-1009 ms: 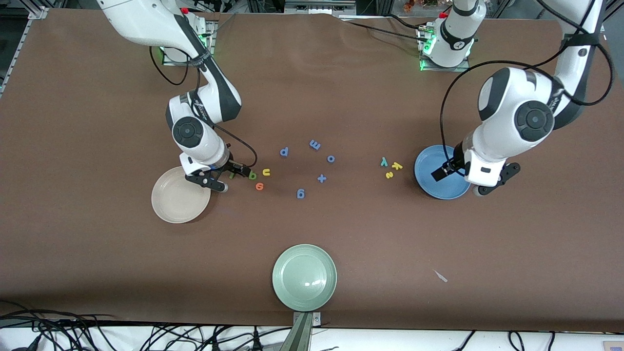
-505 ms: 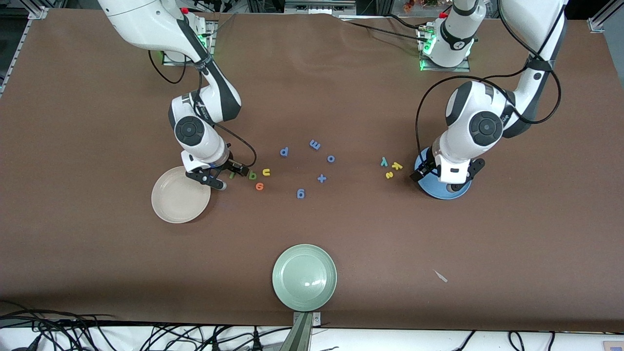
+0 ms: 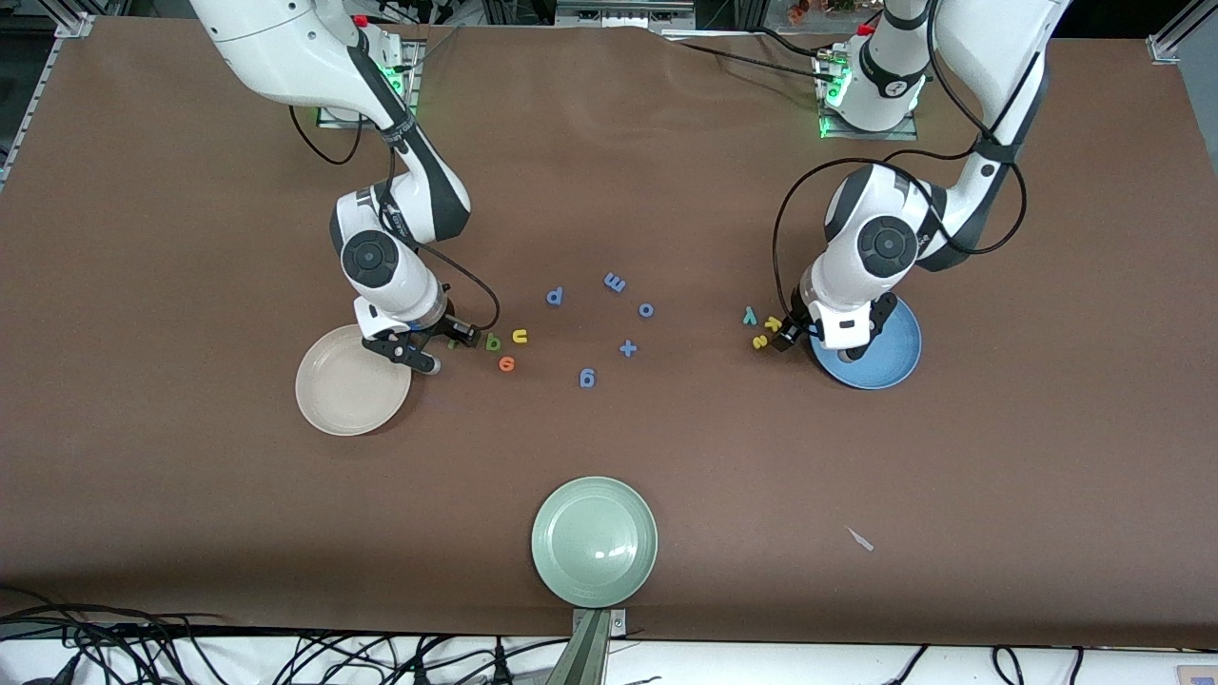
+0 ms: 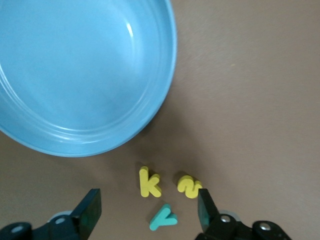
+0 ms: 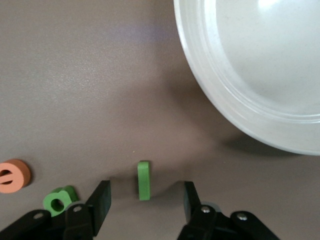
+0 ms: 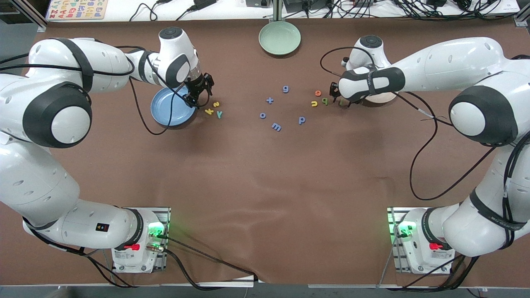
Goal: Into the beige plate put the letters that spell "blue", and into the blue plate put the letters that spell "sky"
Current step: 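Place the green l in the white plate while the left gripper grasps the k, then drop the yellow k in the blue plate while the right gripper reaches the q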
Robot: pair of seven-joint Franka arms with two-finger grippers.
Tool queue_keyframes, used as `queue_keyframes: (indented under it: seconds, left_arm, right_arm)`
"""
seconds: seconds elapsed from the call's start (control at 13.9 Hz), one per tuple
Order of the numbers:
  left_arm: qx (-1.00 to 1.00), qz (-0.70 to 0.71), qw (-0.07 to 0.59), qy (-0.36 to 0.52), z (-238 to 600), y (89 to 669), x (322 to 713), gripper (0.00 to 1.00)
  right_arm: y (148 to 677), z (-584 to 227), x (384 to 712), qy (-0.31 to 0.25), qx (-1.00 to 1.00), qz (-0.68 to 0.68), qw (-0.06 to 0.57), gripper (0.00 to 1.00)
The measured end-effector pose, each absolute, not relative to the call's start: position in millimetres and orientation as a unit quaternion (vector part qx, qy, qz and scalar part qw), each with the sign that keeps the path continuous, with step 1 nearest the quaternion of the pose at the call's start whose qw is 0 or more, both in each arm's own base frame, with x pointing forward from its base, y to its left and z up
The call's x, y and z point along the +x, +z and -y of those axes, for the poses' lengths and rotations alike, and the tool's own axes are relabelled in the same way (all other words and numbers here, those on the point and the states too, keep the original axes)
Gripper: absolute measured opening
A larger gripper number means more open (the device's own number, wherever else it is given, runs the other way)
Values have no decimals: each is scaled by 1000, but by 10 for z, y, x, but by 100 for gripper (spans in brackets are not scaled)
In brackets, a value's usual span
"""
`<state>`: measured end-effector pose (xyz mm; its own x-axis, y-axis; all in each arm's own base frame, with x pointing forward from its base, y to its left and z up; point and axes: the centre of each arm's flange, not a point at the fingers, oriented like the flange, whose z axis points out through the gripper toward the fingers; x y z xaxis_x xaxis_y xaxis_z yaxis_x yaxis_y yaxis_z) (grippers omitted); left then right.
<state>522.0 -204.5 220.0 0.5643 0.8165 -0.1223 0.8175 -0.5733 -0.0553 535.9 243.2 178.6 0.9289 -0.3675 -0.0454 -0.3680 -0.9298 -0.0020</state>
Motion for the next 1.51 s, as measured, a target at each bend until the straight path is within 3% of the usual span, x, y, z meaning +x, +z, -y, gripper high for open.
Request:
queue_keyframes:
  seconds: [0.07, 0.36, 0.43, 0.65, 0.94, 1.23, 1.3, 1.51]
  left_arm:
    - [881, -469, 3, -67, 2038, 2168, 5199, 83]
    - [867, -495, 15, -54, 2013, 2061, 5118, 76]
    - [865, -498, 15, -55, 2012, 2044, 5108, 76]
    - [857, -513, 14, -55, 2107, 2010, 5068, 73]
    - [851, -522, 15, -49, 2192, 1933, 5039, 73]
    - [852, -521, 6, -41, 2201, 1784, 5016, 72]
    - [852, -521, 5, -41, 2201, 1777, 5014, 71]
    - [855, -518, 3, -38, 2195, 1773, 5012, 70]
  right_arm:
    - [1784, -2432, 5359, 22, -982, -187, 5, 61]
    - [1787, -2429, 5364, 21, -982, -188, 6, 12]
    - [1794, -2427, 5373, 20, -982, -188, 6, 9]
    - [1980, -2348, 5537, 20, -982, -190, 1, 9]
    - [2675, -1837, 6033, 48, -986, -155, -30, 9]
    - [2599, -1170, 6213, 51, -989, -132, -33, 9]
    - [2549, -1135, 6217, 53, -989, -134, -34, 14]
    - [2499, -1213, 6198, 56, -989, -130, -34, 44]
